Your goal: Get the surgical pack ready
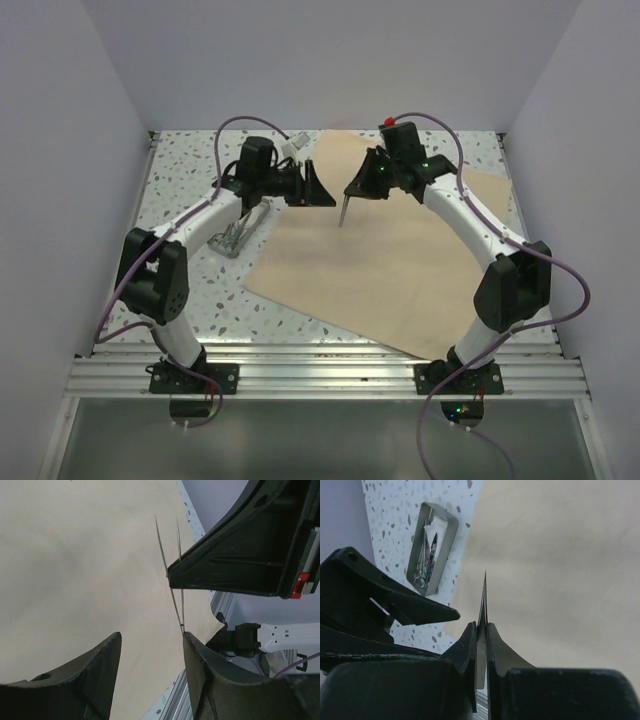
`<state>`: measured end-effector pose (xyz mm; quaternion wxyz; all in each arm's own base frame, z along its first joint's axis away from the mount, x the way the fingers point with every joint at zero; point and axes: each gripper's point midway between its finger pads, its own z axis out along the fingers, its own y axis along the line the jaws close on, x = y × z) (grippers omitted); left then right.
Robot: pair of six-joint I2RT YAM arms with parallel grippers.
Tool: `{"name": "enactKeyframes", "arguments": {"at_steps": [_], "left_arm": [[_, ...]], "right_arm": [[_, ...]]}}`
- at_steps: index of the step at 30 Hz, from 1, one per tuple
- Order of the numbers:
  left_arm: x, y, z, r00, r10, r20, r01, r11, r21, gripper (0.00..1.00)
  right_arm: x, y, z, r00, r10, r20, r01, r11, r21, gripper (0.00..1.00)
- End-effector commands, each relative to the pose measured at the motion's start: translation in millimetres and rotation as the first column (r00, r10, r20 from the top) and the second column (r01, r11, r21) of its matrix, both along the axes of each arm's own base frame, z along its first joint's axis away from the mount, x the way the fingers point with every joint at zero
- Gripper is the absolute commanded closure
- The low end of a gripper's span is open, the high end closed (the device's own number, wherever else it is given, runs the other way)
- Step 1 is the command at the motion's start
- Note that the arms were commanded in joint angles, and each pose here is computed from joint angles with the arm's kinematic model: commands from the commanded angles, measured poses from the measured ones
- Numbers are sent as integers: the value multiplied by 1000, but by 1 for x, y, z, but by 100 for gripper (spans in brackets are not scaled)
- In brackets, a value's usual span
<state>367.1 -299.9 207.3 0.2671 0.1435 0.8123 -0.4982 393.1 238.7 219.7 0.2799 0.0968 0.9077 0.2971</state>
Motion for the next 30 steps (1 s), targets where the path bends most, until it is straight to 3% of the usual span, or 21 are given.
{"name": "enactKeyframes", "arguments": {"at_steps": [1,17,20,22,23,24,25,28,29,30], "left_arm": [[-5,-11,25,999,-19,36,23,995,-100,44],[-27,-29,14,997,-81,14,82,991,-108,45],[-24,-31,14,996,-82,29,84,992,-96,53],[-21,-28,4,996,-87,10,87,995,-42,72],[-23,-27,-3,996,-90,-14,89,996,-20,78],[-22,-25,-5,996,-86,-13,86,996,-9,94],[-22,-24,-8,996,-92,-7,92,996,2,100],[-19,-14,-17,997,-78,7,78,996,54,100],[-19,-5,-24,998,-62,-16,64,994,90,100],[-11,7,-33,999,-35,26,30,987,160,100]], "right_arm": [[-8,13,11,999,37,37,-38,999,24,100],[-17,33,32,996,69,63,-74,994,81,100],[-16,35,31,996,74,55,-78,994,78,100],[-15,36,33,996,74,51,-78,994,73,100],[-13,37,35,995,78,54,-82,994,75,96],[-13,38,34,995,83,50,-86,993,74,94],[-12,38,33,996,83,44,-86,994,73,90],[-8,38,32,995,89,35,-91,995,51,71],[-4,32,31,997,66,26,-67,998,14,53],[1,22,29,998,54,29,-54,998,-24,45]]}}
